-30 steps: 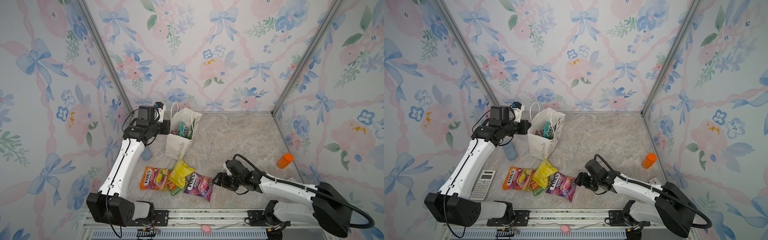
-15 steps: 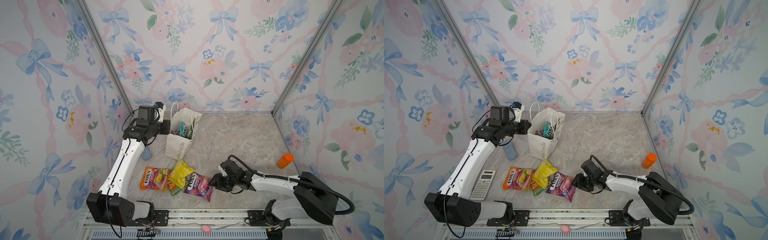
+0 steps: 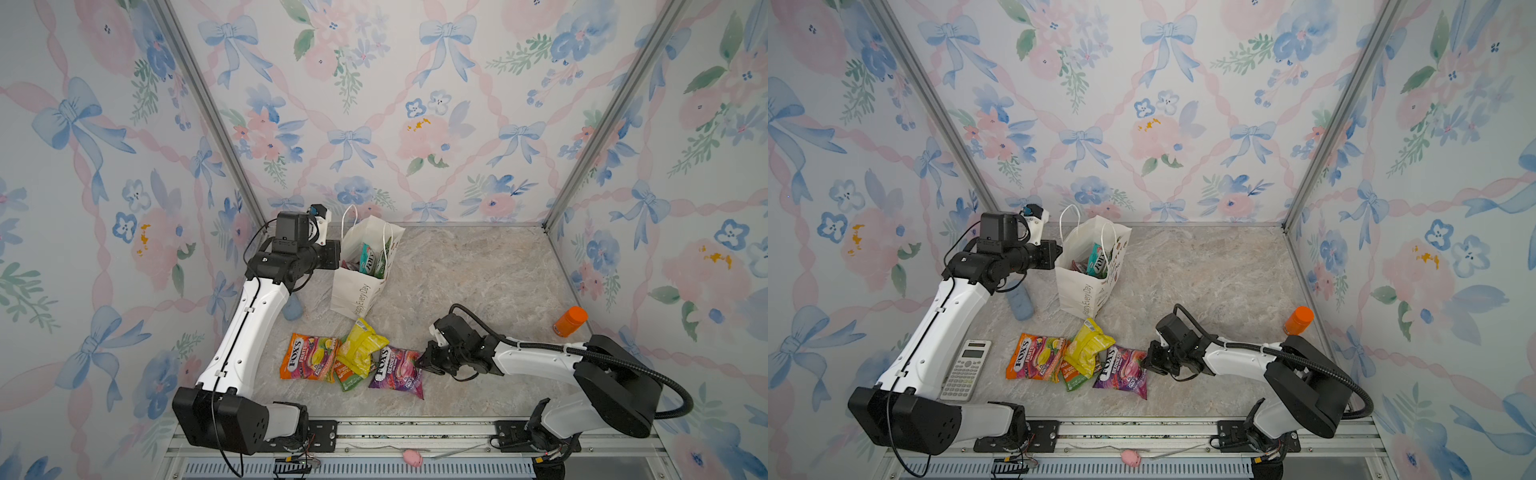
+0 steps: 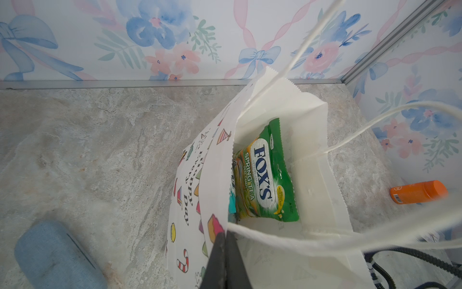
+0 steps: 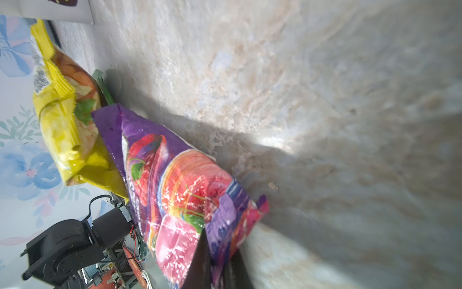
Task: Place the snacks into the paper bag
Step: Pick up the snack from the bottom-center of the table, then place the snack in the paper bag.
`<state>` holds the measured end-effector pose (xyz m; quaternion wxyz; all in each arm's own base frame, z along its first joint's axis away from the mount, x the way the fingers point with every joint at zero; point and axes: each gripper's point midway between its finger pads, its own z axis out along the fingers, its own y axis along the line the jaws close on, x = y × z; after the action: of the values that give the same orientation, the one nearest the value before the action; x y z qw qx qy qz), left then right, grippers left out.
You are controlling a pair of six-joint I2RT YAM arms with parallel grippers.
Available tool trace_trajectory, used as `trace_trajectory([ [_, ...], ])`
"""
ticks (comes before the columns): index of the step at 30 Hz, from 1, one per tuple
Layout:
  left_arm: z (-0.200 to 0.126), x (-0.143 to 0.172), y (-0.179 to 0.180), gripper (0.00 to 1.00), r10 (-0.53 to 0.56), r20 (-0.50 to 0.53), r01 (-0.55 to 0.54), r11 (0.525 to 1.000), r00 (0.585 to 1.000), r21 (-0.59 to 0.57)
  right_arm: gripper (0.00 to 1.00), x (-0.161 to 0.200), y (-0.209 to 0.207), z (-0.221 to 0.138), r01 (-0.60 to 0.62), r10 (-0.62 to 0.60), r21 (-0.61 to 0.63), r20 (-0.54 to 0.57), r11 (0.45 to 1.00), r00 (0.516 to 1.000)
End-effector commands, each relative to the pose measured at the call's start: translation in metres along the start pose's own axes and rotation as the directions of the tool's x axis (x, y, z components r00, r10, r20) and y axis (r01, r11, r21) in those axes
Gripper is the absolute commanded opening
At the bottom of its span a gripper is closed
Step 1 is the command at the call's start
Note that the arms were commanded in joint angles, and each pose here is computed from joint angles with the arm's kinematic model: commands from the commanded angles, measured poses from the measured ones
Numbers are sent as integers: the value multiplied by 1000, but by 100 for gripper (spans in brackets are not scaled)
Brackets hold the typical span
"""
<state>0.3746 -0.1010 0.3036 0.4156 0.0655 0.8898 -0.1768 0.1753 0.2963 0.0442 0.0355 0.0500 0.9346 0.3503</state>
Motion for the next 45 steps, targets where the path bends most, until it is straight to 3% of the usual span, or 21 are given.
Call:
trace_trajectory([
  [1, -12, -10, -6, 0, 25, 56, -26, 1000, 998, 15, 2, -17, 12, -18, 72, -74, 36, 66, 997, 995],
  [14, -12, -11, -7, 0, 25, 58, -26, 999, 998, 24, 0, -54, 40, -76, 225, -242, 110, 176, 968, 954],
  [24, -12, -11, -7, 0, 23, 56, -25, 999, 998, 26, 0, -99, 69, -150, 305, -348, 179, 325, 936, 879],
  [34, -11, -11, -8, 0, 19, 54, -21, 999, 998, 29, 0, -152, 125, -219, 421, -506, 281, 463, 863, 728],
  [45, -8, -9, -7, 0, 20, 47, -21, 999, 999, 31, 0, -200, 213, -293, 513, -581, 324, 651, 795, 489],
])
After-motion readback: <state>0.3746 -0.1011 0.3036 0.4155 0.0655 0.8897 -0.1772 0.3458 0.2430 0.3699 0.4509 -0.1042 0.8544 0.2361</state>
